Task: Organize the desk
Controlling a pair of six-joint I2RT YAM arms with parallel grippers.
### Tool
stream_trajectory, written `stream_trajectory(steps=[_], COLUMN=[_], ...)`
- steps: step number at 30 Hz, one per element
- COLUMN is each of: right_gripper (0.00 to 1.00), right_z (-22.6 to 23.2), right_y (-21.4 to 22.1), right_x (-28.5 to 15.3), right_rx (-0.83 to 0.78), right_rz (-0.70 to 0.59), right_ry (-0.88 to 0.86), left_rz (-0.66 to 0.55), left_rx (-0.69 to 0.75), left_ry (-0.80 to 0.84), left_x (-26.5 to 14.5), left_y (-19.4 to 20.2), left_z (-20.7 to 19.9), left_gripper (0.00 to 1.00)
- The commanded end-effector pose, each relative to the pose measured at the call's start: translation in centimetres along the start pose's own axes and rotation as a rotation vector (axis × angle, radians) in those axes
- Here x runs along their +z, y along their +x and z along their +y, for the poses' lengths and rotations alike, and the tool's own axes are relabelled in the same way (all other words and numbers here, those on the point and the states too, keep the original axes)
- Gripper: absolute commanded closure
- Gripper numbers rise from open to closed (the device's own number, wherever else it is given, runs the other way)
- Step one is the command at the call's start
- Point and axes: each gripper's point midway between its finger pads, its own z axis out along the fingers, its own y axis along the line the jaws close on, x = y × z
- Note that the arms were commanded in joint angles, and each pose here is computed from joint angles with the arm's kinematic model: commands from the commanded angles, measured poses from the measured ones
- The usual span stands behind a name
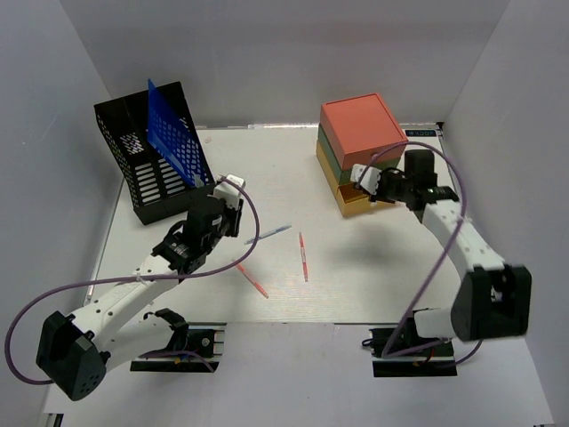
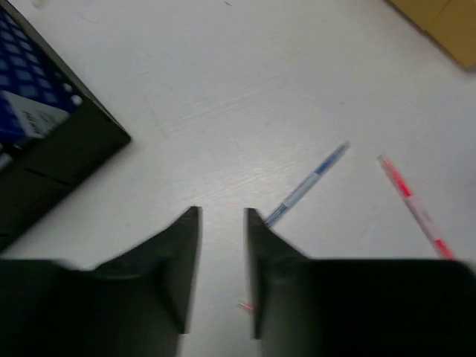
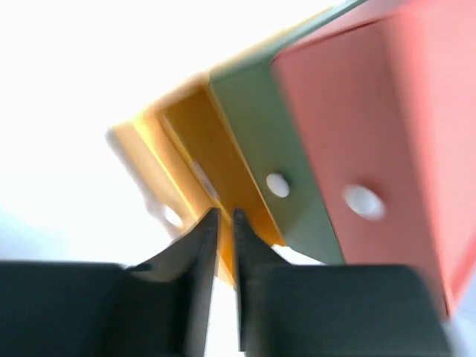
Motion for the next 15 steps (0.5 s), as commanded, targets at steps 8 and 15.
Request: stream_trajectory(steps=[8,15], right_gripper=[1.00,0.82], right_z=[7.3,8.1], right_y=[-10.4,-10.4], right_x=[-3.2,-4.1], right_rx=[1.009,1.177], right_rz=[-0.397,-0.294], right_ry=[-0.324,-0.412], left_rz=[0.176,0.339], left_rx=[-0.452,-0.740], left_ry=[0.218,0.121], left_x=[-0.4,-3.2], left_y=[3.3,5.9], left_z=[-6.3,-6.5], left_gripper=[1.00,0.55])
